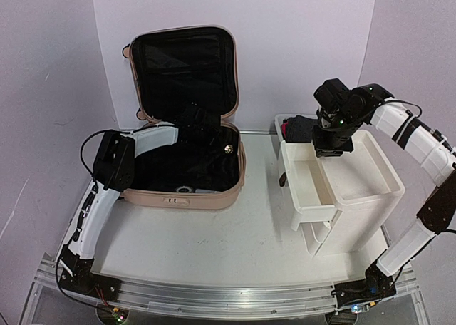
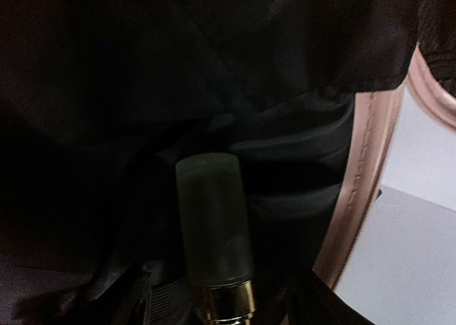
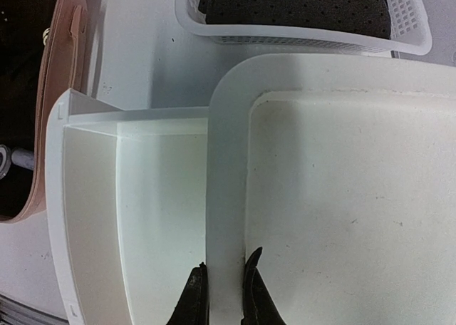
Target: Open, take out, and arrange the luggage
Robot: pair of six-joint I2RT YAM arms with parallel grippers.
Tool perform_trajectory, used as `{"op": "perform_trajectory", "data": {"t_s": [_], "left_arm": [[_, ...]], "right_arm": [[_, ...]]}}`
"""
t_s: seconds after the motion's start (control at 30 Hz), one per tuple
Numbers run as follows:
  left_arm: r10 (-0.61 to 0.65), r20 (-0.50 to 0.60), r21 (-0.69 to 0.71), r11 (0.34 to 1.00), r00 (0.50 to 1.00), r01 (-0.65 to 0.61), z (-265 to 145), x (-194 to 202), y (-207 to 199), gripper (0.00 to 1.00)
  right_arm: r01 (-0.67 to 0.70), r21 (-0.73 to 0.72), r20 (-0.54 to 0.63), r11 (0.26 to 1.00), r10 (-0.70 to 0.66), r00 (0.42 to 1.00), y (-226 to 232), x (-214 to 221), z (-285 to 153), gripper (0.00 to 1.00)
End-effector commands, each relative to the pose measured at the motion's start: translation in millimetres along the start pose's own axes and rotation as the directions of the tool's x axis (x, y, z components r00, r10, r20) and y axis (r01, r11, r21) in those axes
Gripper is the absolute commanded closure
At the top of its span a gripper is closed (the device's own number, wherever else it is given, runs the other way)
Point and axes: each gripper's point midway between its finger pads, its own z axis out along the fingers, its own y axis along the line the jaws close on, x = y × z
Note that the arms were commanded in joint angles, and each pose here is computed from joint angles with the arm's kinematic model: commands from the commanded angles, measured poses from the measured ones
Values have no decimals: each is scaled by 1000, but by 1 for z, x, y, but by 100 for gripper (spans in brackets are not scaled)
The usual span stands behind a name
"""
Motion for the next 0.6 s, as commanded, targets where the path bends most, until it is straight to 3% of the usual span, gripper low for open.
{"op": "perform_trajectory", "data": {"t_s": [0.0,0.17,0.33,0.57], "left_arm": [[-118,-2,52,992,993,118,3,-1,-20,34],[-153,-33,75,985,988,155,17,0,-19,40],[-162,-45,79,983,986,165,24,6,-21,37],[-154,-79,50,986,985,159,35,30,-15,40]], "right_arm": [[69,17,-5,997,-69,998,-4,0,0,100],[80,24,-6,997,-80,997,-5,-1,3,100],[87,25,-10,996,-87,996,-3,-3,7,100],[90,27,-11,996,-90,996,-3,-6,9,100]]}}
